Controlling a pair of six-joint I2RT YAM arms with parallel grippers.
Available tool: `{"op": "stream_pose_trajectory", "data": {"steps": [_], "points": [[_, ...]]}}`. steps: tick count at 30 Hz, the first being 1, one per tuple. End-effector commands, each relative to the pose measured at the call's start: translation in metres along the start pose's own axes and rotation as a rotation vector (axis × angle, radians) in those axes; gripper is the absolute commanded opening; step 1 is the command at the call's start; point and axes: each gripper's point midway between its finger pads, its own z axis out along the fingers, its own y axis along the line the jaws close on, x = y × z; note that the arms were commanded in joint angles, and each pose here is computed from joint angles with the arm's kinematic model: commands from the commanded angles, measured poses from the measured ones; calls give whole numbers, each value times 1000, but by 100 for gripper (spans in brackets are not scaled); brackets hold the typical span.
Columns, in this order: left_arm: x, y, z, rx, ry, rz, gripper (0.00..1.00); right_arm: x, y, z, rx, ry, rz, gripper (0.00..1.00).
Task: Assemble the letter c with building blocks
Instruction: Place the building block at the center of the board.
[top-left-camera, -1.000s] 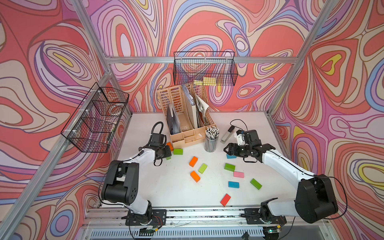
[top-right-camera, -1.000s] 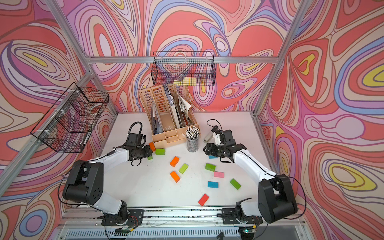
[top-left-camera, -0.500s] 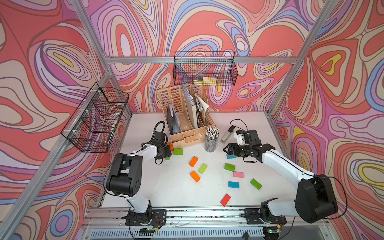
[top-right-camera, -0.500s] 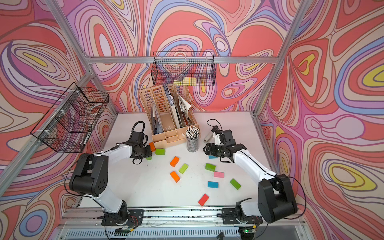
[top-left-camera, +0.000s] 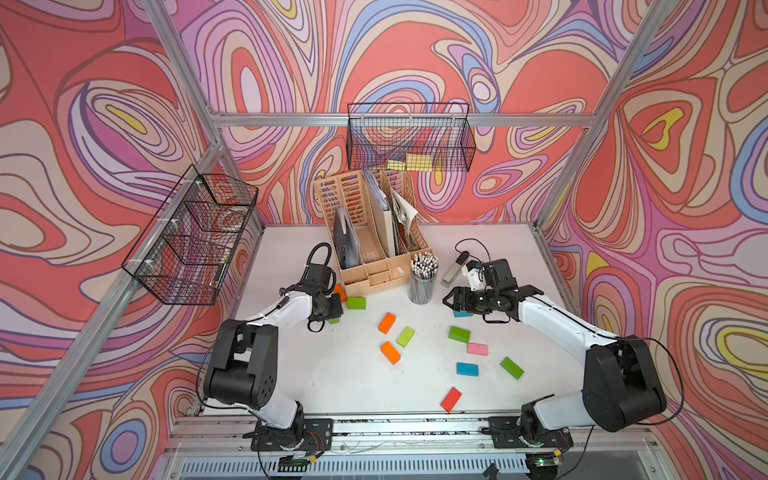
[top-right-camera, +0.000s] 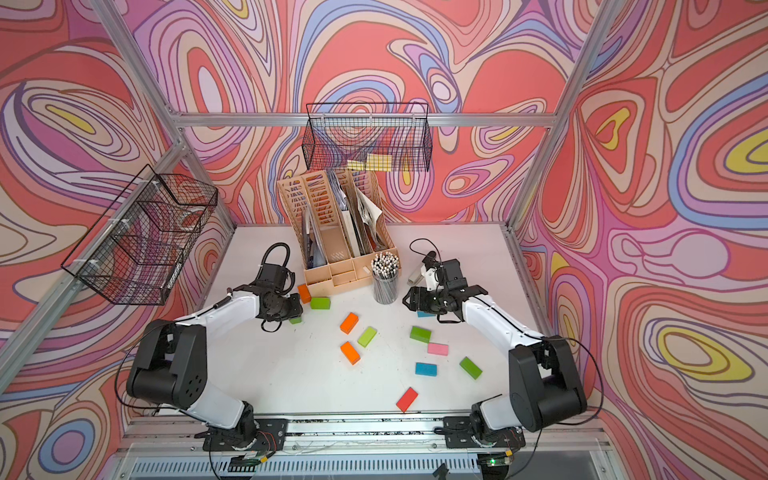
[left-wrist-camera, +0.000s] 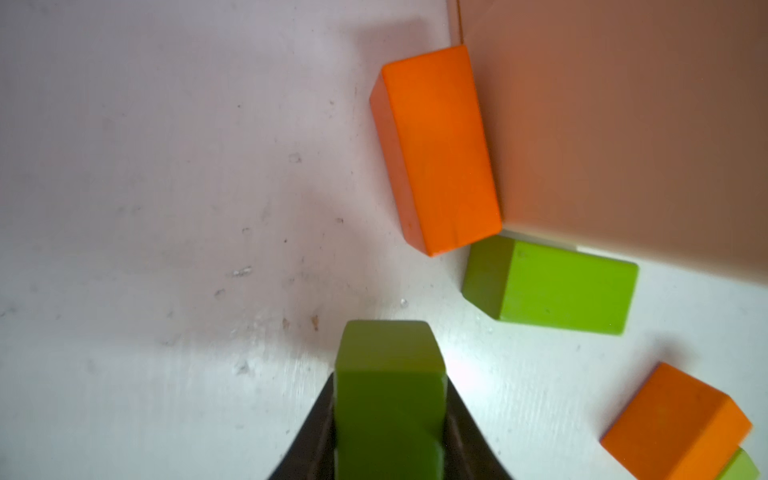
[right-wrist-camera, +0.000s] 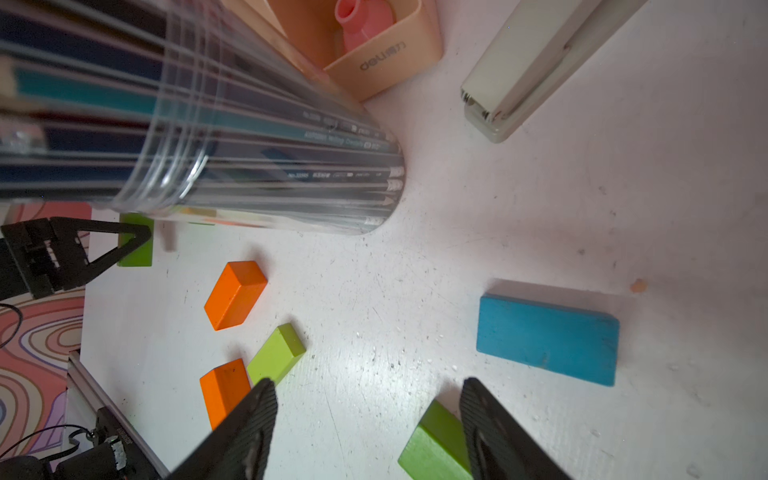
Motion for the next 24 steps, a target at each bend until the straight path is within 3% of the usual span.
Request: {"op": "stream_pose_trajectory", "data": {"steps": [1,9,24], "points": [[28,4,-7,-20,63,2,24,-11,16,0,-68,-19,-46,73],[58,-1,2,-34,120,58,24,-4,26,2,-116,-6,-58,73],[83,-10,8,-33,156,131,24,0,29,-4,-123,-16,-52,73]]}}
